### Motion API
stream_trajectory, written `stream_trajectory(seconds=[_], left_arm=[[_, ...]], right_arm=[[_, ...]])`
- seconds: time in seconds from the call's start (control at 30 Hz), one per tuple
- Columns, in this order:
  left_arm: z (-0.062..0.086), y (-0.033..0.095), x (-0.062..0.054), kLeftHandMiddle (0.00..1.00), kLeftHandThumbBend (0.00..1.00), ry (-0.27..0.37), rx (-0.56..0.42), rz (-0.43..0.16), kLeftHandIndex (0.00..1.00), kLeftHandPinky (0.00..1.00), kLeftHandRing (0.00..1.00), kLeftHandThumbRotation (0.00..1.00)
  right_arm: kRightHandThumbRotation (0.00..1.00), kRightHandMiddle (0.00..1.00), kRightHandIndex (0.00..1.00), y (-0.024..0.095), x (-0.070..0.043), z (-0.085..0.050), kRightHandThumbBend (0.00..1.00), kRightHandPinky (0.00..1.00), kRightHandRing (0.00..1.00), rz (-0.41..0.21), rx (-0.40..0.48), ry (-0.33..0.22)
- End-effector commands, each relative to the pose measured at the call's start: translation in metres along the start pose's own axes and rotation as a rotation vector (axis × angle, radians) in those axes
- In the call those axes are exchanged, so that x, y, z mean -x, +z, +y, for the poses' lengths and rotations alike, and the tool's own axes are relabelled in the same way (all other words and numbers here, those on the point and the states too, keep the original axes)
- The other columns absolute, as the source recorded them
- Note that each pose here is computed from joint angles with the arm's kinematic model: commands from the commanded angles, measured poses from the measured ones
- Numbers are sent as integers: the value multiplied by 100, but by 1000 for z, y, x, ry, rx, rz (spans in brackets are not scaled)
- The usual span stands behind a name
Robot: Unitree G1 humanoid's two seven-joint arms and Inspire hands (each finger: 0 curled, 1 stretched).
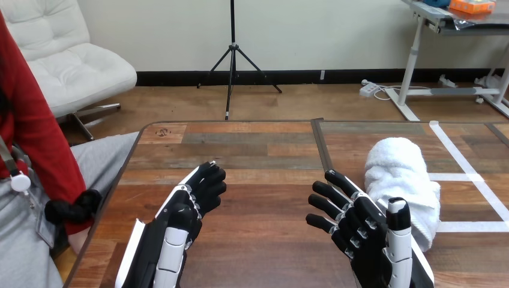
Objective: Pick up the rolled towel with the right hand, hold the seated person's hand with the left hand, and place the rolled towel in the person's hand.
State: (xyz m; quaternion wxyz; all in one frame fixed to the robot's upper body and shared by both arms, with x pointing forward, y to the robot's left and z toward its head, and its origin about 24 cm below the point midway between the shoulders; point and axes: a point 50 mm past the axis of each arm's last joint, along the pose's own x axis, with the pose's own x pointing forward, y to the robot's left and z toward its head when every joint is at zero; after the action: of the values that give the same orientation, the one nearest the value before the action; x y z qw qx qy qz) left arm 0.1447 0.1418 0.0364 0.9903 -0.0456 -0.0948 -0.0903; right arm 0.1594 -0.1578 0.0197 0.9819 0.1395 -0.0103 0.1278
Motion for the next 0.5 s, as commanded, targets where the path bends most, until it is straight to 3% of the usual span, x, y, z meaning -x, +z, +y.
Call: stream_trajectory(seconds=[0.0, 0.47], left_arm=[[-4, 14, -13, 86, 72, 16, 23, -108, 85, 86, 86, 100], [-4, 13, -13, 86, 73, 16, 19, -106, 86, 87, 87, 100]], right_arm=[[98, 87, 88, 18, -14, 4, 81, 79, 87, -103, 8, 41], [96, 87, 87, 19, -15, 4, 81, 78, 87, -103, 18, 47]])
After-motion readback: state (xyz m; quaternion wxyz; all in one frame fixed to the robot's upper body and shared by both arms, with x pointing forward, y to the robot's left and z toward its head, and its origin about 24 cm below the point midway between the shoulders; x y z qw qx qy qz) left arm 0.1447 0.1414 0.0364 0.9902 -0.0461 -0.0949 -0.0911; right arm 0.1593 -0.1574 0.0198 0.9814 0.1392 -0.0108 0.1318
